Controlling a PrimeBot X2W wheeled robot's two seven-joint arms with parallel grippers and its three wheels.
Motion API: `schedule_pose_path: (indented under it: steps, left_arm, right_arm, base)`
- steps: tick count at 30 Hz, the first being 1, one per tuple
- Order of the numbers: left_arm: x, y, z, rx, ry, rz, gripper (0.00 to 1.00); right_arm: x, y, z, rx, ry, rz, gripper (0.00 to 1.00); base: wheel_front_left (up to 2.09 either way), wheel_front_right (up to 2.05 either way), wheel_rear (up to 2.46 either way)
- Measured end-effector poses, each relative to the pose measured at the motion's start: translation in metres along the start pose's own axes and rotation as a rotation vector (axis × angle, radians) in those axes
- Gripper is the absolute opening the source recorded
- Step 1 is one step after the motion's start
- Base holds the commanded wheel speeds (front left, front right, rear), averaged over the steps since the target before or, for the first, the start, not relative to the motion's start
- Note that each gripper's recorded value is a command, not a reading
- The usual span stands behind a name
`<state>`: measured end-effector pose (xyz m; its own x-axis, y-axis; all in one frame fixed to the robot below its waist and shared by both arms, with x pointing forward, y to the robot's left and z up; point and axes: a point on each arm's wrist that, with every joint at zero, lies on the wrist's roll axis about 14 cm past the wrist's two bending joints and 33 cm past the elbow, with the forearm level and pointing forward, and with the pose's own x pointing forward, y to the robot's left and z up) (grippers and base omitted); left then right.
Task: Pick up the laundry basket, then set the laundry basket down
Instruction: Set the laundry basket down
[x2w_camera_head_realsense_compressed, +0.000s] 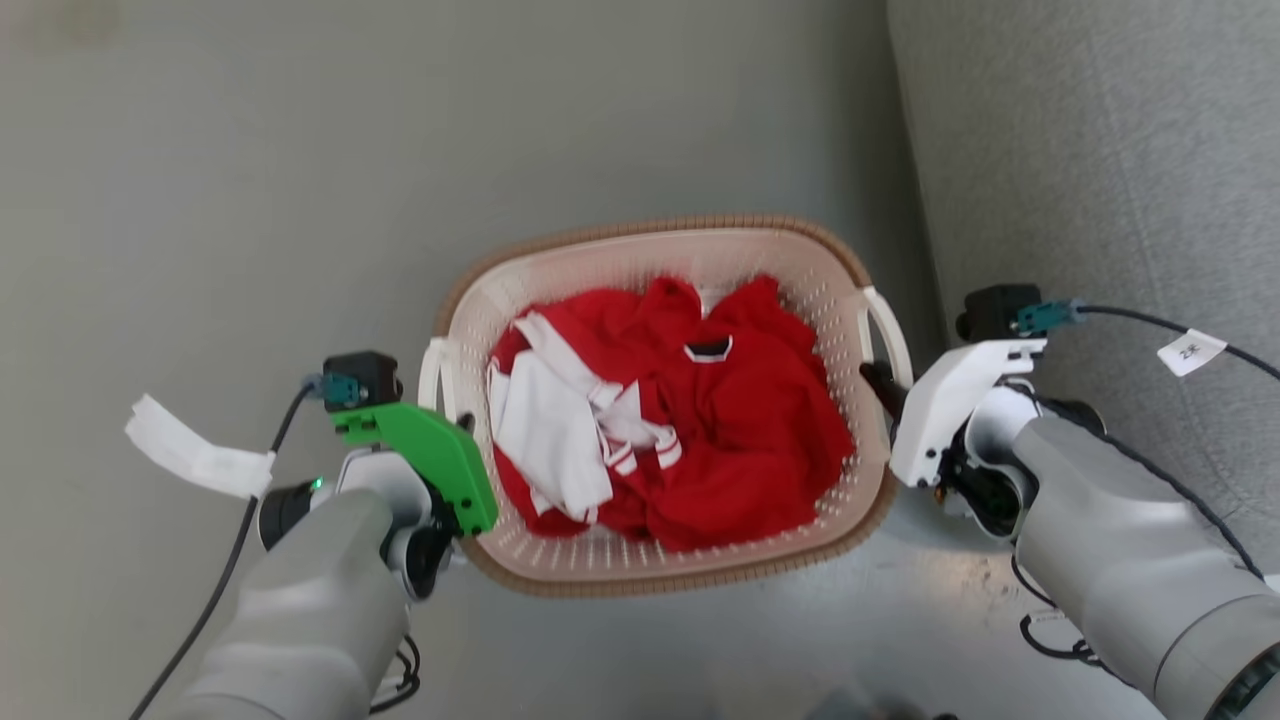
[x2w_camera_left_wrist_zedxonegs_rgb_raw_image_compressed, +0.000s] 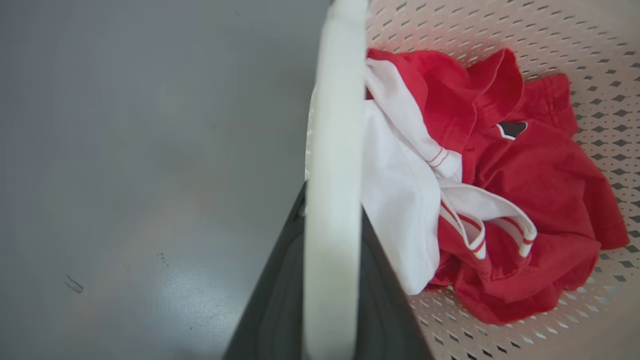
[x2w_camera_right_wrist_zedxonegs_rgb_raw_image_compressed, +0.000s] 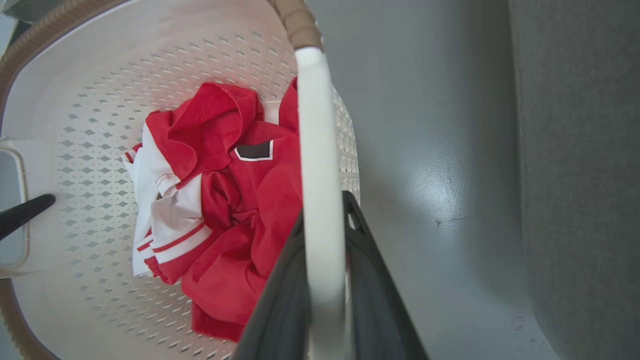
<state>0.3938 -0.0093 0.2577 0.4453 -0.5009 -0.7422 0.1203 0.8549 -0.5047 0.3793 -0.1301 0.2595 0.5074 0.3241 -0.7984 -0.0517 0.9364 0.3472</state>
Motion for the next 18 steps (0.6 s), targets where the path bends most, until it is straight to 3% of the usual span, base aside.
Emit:
schedule_pose_path:
  steps: [8,18]
  left_arm:
    - [0.027,0.008,0.009,-0.02,-0.015,0.003,0.0]
    - [0.056,0.03,-0.006,-0.061,0.002,0.033,0.0]
  right_arm:
    - [0.023,-0.013,0.007,0.032,-0.03,-0.011,0.0]
    - [0.053,-0.023,-0.012,0.082,-0.012,-0.017,0.0]
  base:
    - [0.0,0.0,0.0]
    - [0.0,0.0,0.0]
